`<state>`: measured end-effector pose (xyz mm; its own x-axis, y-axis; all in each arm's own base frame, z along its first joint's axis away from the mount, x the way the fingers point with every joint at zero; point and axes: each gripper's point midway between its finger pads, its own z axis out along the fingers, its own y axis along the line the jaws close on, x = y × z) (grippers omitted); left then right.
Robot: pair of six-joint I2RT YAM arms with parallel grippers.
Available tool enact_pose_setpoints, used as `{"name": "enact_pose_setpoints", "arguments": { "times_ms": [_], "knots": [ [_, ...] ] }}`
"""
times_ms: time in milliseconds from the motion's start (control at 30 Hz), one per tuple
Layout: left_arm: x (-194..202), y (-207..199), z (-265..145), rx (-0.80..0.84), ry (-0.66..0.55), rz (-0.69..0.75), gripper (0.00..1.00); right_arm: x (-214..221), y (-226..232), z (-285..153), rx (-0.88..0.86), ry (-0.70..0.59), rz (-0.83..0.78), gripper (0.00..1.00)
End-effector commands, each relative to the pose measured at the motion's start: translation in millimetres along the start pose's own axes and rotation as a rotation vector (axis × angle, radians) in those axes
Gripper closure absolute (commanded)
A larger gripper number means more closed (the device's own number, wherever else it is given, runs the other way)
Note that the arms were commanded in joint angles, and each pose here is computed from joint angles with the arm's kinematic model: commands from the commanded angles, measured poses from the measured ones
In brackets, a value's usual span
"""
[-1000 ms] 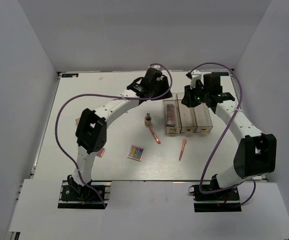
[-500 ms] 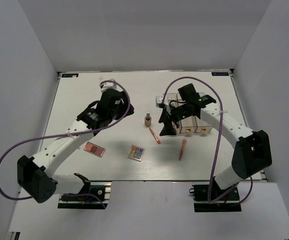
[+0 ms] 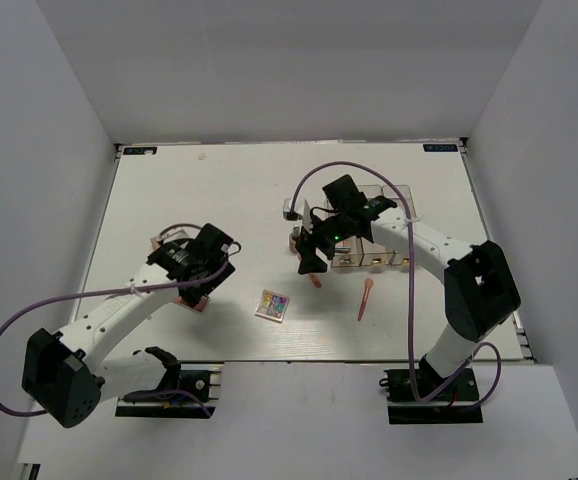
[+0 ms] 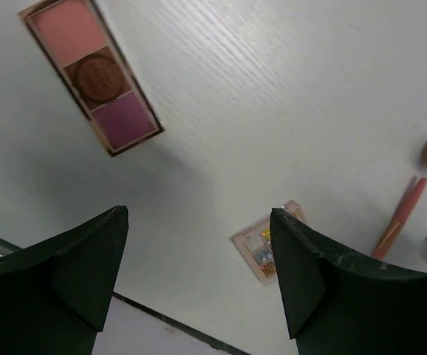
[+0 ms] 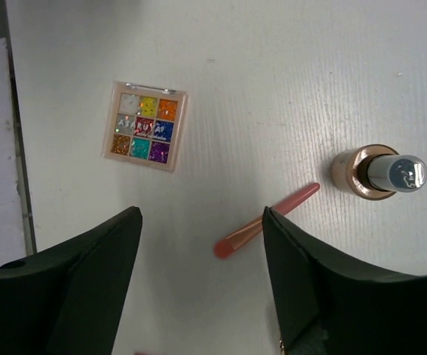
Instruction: Organize the makeup
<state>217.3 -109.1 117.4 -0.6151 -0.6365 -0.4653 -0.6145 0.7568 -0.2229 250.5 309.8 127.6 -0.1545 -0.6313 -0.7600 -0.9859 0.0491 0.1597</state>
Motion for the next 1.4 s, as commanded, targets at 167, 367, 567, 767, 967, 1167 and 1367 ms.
{"name": "enact_pose_setpoints", "arguments": {
  "times_ms": [167, 367, 567, 767, 967, 1167, 1367],
  "knots": [
    [1.8, 40.3, 17.0, -0.046, -0.032, -0.206, 0.13, -19.9, -5.1, 7.2, 0.044, -0.043, 0.029, 0.49],
    [-5.1, 47.0, 43.0, -0.122, -0.039, -0.152, 0.12, -16.8, -5.0, 6.4, 0.059, -0.035, 0.041, 0.48],
    [-9.8, 58.7, 66.3, -0.167, -0.021, -0.124, 0.12, -14.5, -5.4, 2.2, 0.083, -0.03, 0.046, 0.46],
    [-8.5, 63.2, 83.4, -0.169, 0.015, -0.121, 0.12, -11.0, -4.6, -1.0, 0.095, -0.023, 0.054, 0.41],
    [-7.0, 69.5, 97.7, -0.2, 0.052, -0.111, 0.14, -11.4, -5.2, -3.6, 0.106, -0.019, 0.046, 0.4],
    [-3.8, 76.4, 108.4, -0.218, 0.083, -0.12, 0.23, -12.5, -5.2, -5.2, 0.108, -0.016, 0.044, 0.4],
    [6.8, 86.5, 113.9, -0.229, 0.129, -0.135, 0.39, -12.6, -3.5, -6.8, 0.105, -0.014, 0.04, 0.4]
  ]
}}
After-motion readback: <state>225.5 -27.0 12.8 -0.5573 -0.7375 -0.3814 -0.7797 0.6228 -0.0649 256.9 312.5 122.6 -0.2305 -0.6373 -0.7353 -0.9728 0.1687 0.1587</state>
